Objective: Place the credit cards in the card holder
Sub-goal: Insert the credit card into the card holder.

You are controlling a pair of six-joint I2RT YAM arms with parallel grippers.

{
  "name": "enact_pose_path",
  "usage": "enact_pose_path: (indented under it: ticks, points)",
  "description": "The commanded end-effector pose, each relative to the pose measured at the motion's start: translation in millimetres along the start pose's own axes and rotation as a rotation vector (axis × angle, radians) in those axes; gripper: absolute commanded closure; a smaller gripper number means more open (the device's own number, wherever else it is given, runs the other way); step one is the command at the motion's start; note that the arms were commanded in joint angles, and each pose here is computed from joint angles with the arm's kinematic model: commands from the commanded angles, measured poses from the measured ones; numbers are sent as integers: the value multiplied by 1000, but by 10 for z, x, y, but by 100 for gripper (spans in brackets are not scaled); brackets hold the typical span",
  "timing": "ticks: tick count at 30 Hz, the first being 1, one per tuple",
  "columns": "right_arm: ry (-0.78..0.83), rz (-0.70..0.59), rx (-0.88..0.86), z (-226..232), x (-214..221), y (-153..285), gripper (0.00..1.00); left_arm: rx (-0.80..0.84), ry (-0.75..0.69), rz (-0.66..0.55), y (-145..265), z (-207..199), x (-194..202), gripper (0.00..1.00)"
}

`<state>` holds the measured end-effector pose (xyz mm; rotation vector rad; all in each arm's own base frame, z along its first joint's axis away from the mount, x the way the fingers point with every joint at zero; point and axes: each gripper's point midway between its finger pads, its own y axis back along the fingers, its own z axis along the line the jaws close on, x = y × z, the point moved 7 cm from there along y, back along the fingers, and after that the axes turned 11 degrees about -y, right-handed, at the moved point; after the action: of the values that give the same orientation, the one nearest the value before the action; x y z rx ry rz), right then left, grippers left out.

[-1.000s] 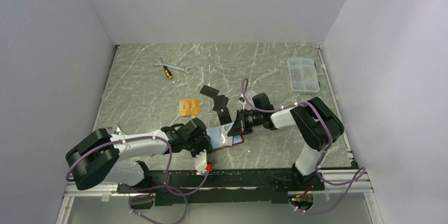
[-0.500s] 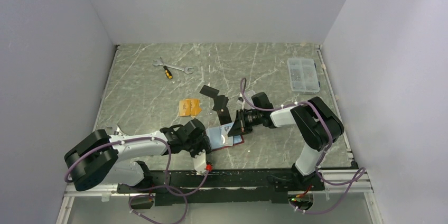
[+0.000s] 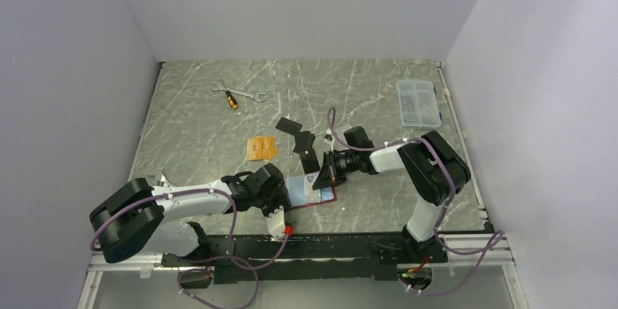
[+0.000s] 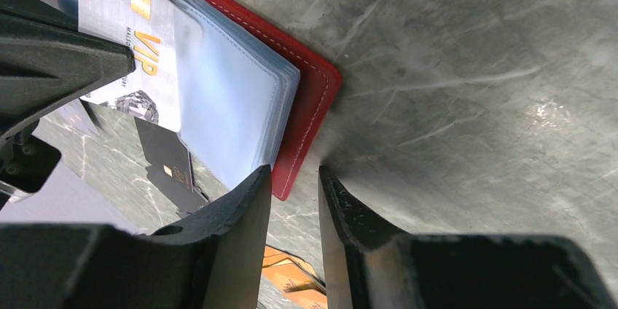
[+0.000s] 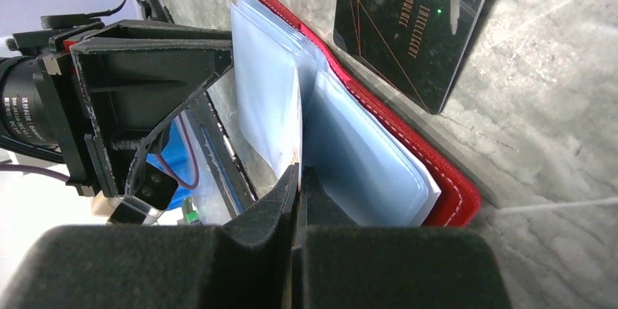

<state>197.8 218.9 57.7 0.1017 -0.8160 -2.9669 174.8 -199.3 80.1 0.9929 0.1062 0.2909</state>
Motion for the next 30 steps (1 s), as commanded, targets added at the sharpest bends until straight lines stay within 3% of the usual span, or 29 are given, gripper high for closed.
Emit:
enact_pose_path:
  ticks: [1,26,30]
  points:
    - [20,21,42,-89,-6,-65,100,173,47,-44,-62,-397,-88,64]
    - [37,84,66,-77,-140,-197,100,168,29,-49,-66,-408,-97,65]
    - [28,36,128,-87,-139,-146,82,170,33,-49,-57,-406,-98,66]
